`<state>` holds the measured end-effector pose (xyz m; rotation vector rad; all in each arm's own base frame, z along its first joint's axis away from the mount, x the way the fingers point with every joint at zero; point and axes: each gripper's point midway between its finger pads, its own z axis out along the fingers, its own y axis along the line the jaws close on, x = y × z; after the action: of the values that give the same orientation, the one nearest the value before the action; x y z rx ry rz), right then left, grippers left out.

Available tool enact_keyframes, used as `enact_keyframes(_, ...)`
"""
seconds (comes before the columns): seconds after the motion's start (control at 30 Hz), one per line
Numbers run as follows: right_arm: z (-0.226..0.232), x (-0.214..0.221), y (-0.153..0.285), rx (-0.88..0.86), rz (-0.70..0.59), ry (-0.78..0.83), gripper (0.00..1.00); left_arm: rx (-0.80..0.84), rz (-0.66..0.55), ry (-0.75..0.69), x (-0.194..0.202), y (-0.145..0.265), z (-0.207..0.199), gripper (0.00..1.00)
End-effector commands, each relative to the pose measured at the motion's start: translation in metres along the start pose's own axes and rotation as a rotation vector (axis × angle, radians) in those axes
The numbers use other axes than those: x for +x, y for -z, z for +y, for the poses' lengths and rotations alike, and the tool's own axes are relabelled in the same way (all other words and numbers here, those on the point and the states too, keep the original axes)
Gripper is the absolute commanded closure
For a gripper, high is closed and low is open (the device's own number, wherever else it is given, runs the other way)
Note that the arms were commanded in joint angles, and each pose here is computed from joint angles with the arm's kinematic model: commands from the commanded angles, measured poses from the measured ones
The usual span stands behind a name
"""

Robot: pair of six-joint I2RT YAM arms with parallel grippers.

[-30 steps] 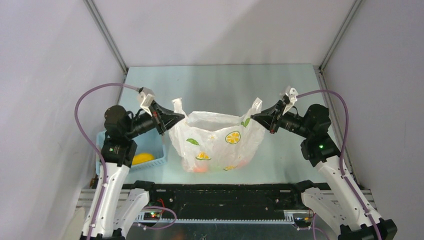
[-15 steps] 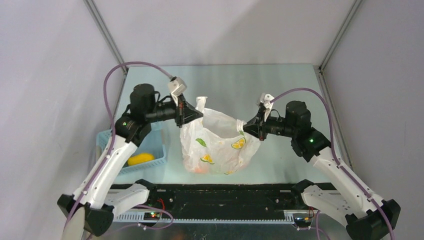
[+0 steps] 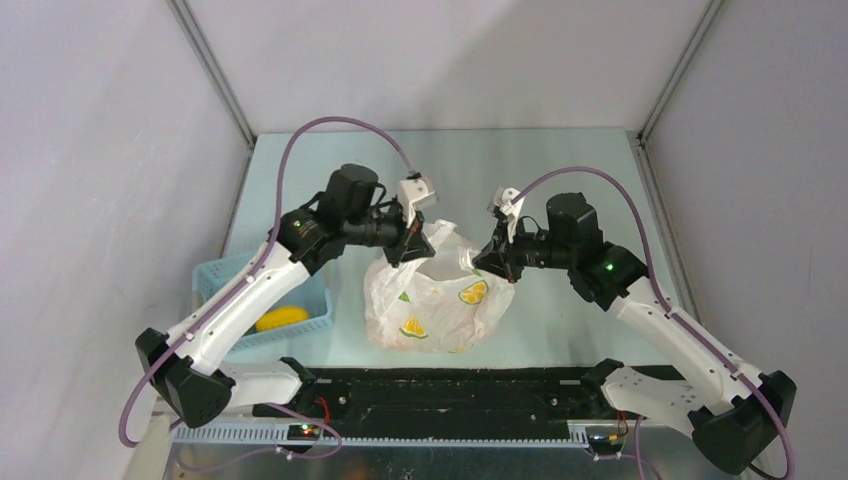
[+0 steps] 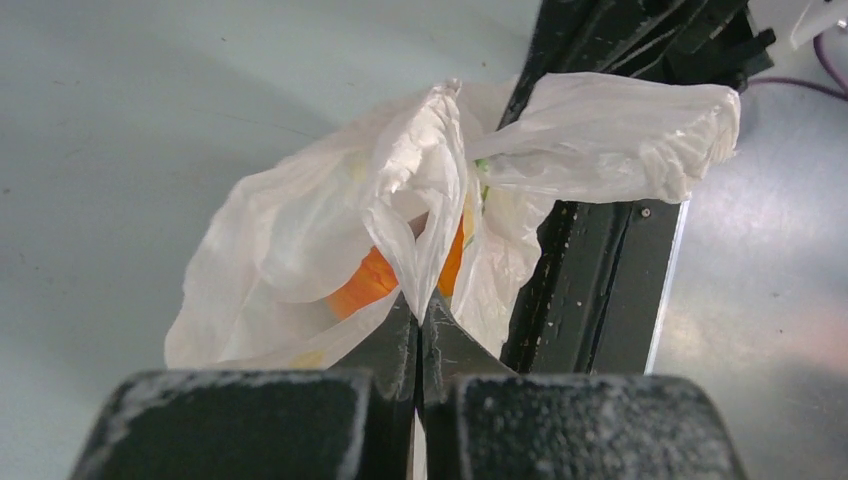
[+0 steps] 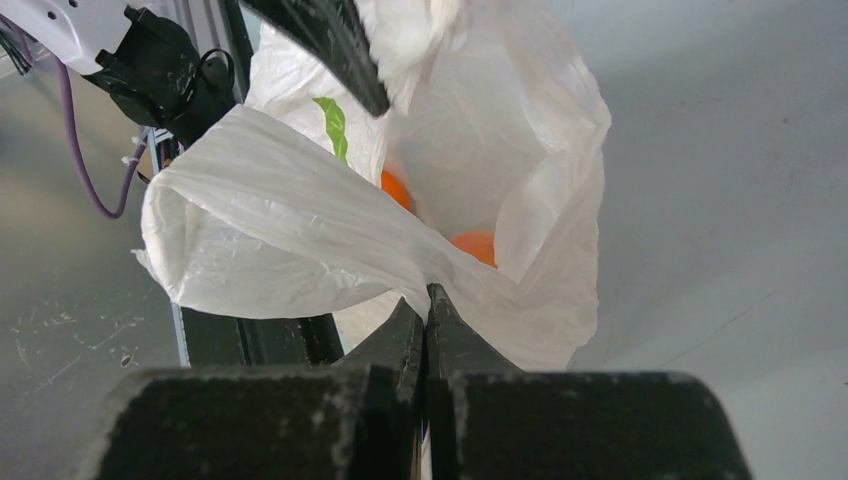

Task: Place the fake fruits into the plastic bag and tie a complex knot
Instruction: Adjust the plastic bag at the center of the board.

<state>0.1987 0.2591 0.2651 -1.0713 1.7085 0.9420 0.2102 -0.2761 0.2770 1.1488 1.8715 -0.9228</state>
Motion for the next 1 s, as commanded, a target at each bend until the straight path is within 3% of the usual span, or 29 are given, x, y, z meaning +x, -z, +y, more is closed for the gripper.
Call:
enact_keyframes(0.0, 0.005, -0.016, 0.000, -0.007, -0.012, 0.020, 1.00, -0.001, 0.032, -0.073, -0.004, -0.006, -0.010, 1.00)
enact_keyframes(0.37, 0.011, -0.012, -0.012, -0.041, 0.021, -0.006, 1.00, 0.026, 0.056, -0.097, -0.002, -0.018, -0.026, 0.98)
enact_keyframes(0.57, 0.009, -0.010, -0.016, -0.038, 0.029, -0.022, 1.00, 0.044, 0.058, -0.105, -0.001, -0.017, -0.032, 0.72)
enact_keyframes(0.97, 0.004, -0.011, -0.021, -0.020, 0.035, -0.042, 1.00, 0.067, 0.064, -0.120, -0.002, -0.018, -0.041, 0.35)
